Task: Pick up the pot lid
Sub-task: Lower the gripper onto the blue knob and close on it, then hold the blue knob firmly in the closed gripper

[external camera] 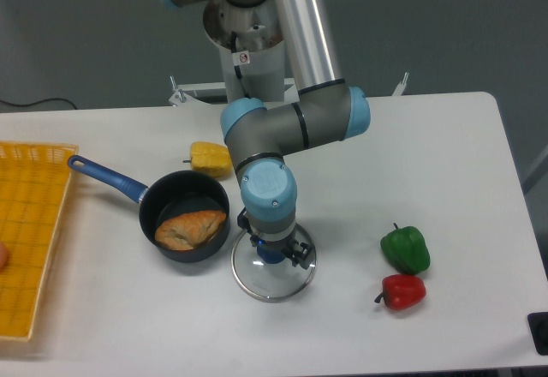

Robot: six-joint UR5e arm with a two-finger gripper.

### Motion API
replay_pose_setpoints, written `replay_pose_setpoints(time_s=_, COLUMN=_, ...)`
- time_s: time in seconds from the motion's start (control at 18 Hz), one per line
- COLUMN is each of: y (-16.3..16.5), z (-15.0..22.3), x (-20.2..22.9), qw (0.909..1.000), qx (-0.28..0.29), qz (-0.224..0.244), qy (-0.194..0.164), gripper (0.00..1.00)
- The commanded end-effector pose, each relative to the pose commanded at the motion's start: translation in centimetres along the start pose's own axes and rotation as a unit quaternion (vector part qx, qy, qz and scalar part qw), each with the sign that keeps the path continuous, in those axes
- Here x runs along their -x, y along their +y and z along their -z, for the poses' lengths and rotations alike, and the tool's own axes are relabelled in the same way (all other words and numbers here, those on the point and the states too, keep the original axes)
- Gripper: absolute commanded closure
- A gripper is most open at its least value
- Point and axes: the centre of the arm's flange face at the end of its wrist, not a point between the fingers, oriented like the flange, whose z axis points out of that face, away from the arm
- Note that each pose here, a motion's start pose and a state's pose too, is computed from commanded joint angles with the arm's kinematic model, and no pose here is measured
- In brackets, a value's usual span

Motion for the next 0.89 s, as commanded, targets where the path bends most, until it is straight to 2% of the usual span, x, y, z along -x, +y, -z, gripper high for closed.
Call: replay_pose_setpoints(time_s=0.89, y=-0.14, z=-0.45, x=-0.44, qw=0.9999, qx=-0.005, qz=-0.007, qy=0.008, gripper=0.0)
